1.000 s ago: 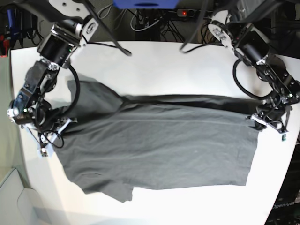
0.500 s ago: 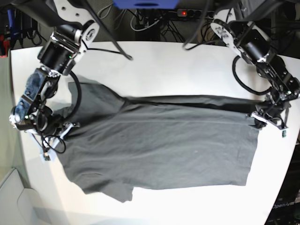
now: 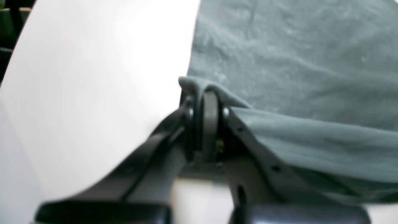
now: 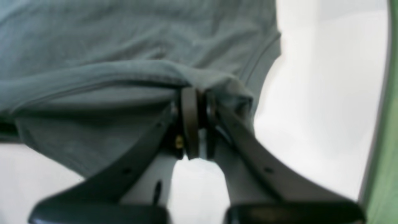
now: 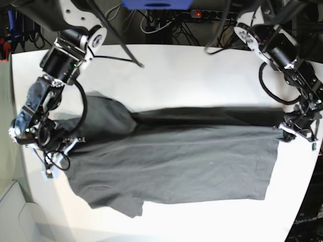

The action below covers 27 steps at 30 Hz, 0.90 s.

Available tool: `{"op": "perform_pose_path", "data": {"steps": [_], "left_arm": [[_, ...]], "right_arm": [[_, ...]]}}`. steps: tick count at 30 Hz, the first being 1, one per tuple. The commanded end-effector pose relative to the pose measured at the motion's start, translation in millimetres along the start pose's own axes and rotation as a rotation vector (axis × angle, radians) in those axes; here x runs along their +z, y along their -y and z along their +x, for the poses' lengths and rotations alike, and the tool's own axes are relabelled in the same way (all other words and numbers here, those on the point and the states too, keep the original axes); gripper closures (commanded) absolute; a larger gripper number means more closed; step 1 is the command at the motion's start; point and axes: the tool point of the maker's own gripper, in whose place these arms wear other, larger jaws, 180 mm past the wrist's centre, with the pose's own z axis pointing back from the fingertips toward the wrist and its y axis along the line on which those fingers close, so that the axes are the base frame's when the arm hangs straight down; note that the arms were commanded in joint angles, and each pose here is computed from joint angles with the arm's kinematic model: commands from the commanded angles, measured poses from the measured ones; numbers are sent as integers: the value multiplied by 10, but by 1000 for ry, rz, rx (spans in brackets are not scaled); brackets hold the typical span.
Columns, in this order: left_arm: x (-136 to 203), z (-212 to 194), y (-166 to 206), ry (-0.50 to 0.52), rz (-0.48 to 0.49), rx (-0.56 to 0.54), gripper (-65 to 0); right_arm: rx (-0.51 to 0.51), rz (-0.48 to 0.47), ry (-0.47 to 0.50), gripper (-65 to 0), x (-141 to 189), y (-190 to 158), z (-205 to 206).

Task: Layout the t-shirt on the table in an organized manner, then fold the t-shirt properly
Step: 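Lift the shoulder edge with both grippers and fold it over the shirt, then lower the folded edge with both grippers onto the shirt's middle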

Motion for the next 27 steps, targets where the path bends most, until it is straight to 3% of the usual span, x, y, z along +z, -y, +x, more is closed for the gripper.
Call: {"op": "perform_pose_path", "data": {"steps": [1,5,21,24,27], "left_arm": [[36,252,-39,72,7,-7,-1],[24,235,-12,69,1,-2,-1],[1,203,-16,58,-3,1,-2],[-43,122,-1,36,-14,14,-65],[-56,80,4,26,-18,18,-219]], "right_arm": [[20,-6,75,0,66,8,291],[72,12,83,0,52,-117,400],[76,14,83,0,47,-129,404],[76,13,82,0,47,-127,403],[76,13,82,0,47,-127,403]]}}
